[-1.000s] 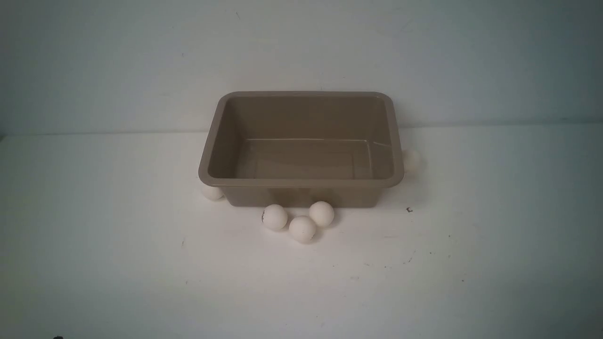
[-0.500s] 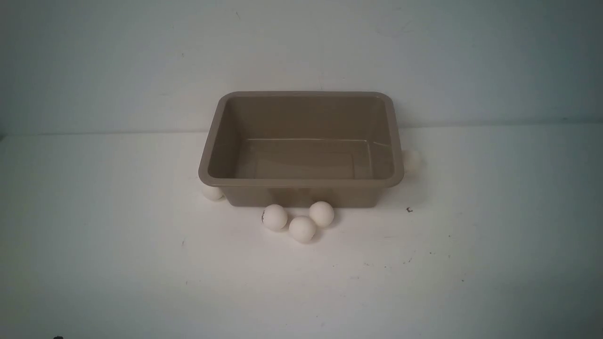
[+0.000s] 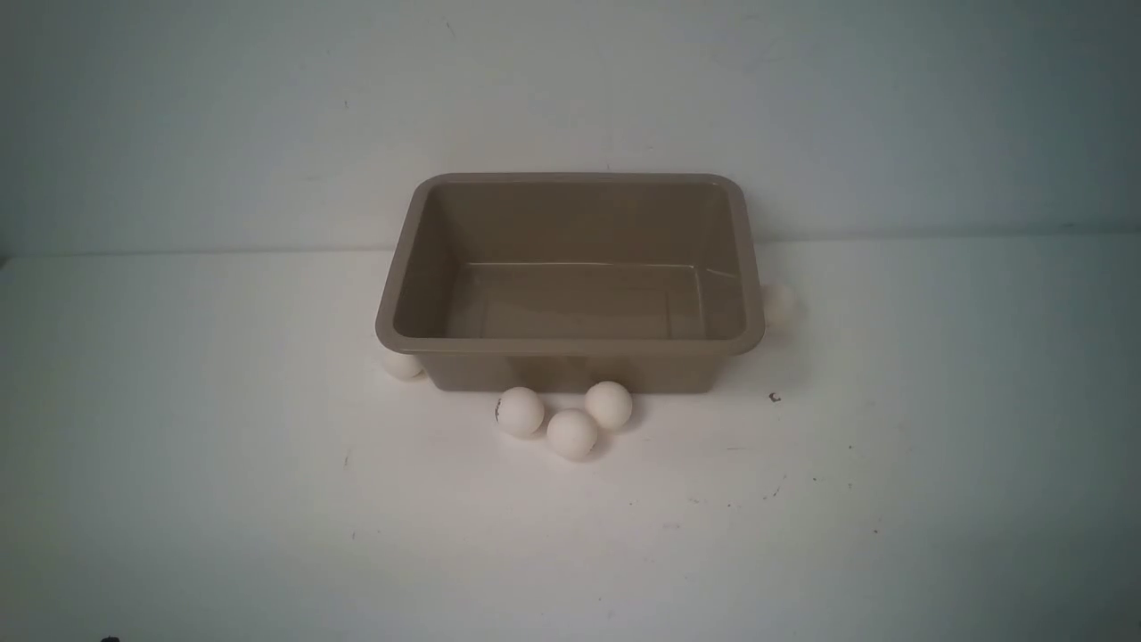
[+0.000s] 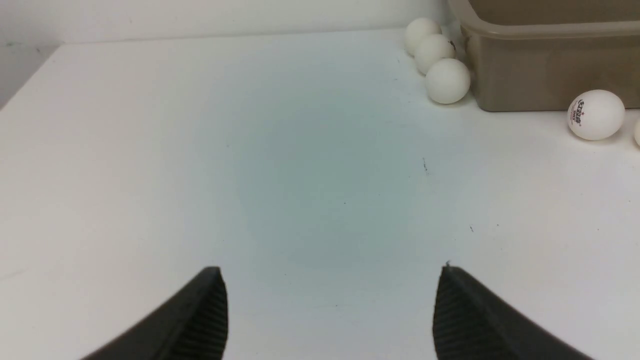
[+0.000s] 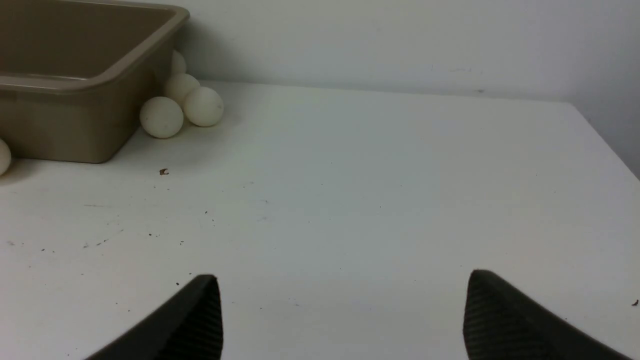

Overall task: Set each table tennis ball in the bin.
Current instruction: Use the right arm to clamp the table tennis ball closest to it

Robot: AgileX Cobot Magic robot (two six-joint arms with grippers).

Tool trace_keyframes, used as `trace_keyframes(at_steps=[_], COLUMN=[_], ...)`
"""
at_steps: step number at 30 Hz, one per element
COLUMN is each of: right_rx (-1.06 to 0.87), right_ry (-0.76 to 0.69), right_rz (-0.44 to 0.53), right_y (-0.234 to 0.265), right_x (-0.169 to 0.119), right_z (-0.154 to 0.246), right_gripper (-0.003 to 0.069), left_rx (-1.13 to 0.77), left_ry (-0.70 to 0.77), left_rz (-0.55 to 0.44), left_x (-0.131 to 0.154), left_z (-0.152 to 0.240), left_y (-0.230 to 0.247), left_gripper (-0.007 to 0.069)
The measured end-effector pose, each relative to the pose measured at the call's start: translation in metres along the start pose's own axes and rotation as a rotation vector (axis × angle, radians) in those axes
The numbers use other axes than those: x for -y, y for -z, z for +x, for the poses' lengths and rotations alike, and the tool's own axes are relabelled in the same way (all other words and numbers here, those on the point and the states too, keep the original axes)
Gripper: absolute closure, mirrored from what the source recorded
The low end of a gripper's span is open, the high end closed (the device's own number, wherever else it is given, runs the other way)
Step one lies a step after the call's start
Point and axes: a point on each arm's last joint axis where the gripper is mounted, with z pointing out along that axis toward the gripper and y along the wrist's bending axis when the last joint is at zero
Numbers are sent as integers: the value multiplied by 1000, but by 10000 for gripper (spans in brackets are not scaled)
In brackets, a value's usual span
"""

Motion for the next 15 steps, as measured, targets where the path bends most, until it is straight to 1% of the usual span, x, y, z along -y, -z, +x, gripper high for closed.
trace_keyframes(at_steps=[3, 5, 9, 14, 15], right_rx=[50, 121, 248, 428, 441], right_ry=[4, 4, 2, -13, -21], right_rz=[1, 3, 8, 24, 25], right_y=[-1, 0, 7, 44, 51], right_x=[0, 0, 1, 8, 9], right_z=[-3, -8, -31, -97, -107], right_gripper=[69, 69, 69, 69, 69], left_rx=[0, 0, 0, 0, 0], left_ry=[0, 0, 0, 0, 0], left_rz=[0, 0, 0, 0, 0], left_x=[0, 0, 0, 0, 0], left_z=[0, 0, 0, 0, 0], left_y=[0, 0, 0, 0, 0], left_gripper=[126, 126, 126, 126, 126])
